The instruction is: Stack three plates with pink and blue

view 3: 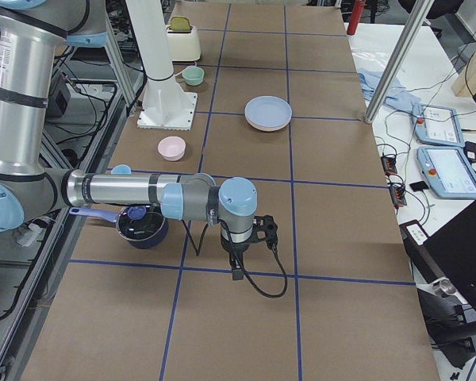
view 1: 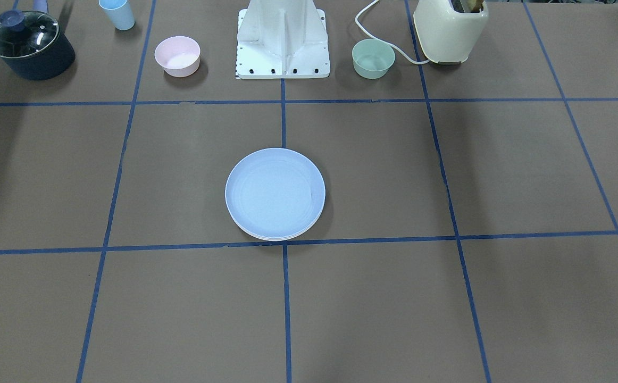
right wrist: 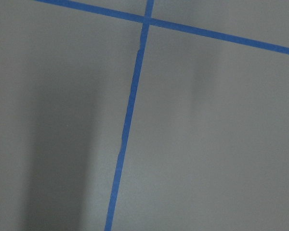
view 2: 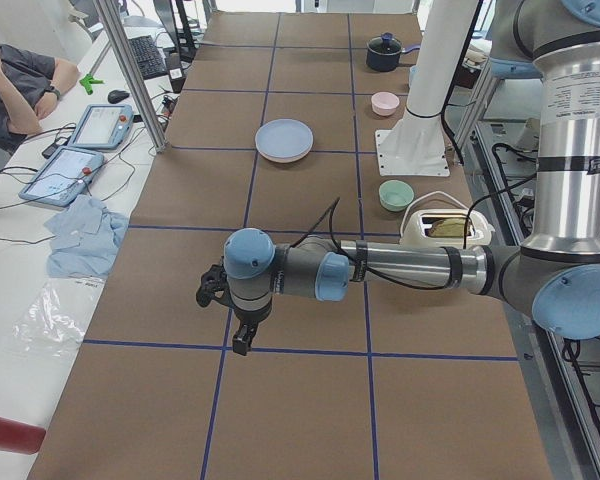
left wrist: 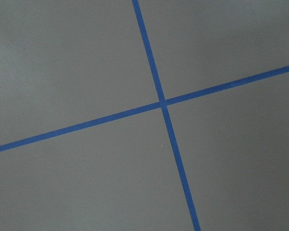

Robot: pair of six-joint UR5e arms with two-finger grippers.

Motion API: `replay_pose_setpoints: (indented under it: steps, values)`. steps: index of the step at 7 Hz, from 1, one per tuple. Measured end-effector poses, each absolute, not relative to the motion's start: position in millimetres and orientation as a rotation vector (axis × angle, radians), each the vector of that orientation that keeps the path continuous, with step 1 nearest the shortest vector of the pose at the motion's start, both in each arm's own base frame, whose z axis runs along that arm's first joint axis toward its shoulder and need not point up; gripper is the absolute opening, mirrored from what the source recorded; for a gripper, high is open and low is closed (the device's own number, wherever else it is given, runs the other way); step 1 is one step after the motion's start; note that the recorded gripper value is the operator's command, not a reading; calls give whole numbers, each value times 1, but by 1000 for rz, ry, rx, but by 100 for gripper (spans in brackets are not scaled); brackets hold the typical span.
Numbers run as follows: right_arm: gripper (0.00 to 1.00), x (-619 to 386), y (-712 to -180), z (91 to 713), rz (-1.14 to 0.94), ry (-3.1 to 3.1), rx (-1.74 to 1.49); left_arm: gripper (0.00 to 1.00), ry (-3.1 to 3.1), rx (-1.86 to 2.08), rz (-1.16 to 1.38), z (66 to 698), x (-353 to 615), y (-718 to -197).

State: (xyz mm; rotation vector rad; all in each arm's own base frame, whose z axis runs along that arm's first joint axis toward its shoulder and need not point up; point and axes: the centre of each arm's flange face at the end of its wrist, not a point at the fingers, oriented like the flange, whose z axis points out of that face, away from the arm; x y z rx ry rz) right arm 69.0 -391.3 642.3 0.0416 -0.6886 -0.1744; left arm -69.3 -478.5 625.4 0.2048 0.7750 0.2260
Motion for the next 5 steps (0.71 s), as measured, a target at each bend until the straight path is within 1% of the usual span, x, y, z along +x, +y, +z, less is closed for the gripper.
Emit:
replay_pose_setpoints:
  steps: [5]
  values:
    - [100,69,-392,642,-175,-688,43,100,774,177,221,641,-68,-470]
